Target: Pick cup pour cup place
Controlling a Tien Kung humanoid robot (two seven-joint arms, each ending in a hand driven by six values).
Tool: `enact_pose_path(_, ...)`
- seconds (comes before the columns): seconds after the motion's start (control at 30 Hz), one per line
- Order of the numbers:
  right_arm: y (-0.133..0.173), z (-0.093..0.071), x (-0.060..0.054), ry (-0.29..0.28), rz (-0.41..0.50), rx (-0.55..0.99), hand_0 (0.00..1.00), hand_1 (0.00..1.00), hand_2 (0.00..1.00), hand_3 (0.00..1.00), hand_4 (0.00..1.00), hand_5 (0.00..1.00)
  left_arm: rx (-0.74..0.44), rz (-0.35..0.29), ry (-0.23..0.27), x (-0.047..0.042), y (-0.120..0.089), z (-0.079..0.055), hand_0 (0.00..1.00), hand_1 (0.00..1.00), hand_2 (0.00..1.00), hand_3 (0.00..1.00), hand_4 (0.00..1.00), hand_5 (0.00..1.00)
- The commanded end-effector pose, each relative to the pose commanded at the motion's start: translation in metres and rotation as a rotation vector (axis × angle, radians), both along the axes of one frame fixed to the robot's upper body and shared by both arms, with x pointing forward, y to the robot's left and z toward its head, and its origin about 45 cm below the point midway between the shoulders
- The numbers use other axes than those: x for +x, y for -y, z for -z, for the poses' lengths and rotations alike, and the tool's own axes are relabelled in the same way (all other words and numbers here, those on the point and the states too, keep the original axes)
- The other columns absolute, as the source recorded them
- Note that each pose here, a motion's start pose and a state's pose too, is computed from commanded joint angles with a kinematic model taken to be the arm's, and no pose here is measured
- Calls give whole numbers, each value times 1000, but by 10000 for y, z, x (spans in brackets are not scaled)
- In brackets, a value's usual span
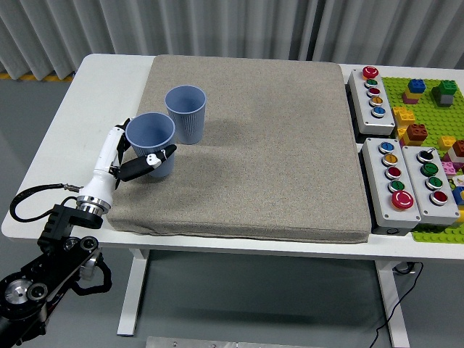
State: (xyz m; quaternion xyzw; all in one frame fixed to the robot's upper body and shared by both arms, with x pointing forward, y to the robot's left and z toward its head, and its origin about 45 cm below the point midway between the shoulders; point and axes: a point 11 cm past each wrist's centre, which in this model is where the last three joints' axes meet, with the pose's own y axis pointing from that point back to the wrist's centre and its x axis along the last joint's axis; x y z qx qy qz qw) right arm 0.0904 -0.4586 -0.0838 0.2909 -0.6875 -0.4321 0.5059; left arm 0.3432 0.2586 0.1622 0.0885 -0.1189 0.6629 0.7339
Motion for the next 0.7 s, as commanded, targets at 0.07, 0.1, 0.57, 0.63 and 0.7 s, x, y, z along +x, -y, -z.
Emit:
enact_pose_path(0.07,-3,1,2,1,0,1,640,600,508,577,2,2,0,-4,-1,-13,13,33,629,561,548,542,850,250)
enact_pose_path(0.1,-3,1,3,1,0,1,640,600,508,577,2,2,0,-6,-2,-17,17,46,629,561,548,542,850,250)
enact_pose_path(0.57,-7,1,8,-1,-5,2,640,600,508,578,2,2,12,4,2,-63,74,151,632,563,552,542,852,256)
enact_pose_path(0.63,-8,1,10,-1,-7,3,640,600,508,578,2,2,13,6,0,-68,81,159,638,567,563,549,856,261)
enact_pose_path(0.7,-9,2,8,-2,-7,3,640,600,508,578,2,2,8,5,-2,-74,82,165,638,567,563,549,856,261)
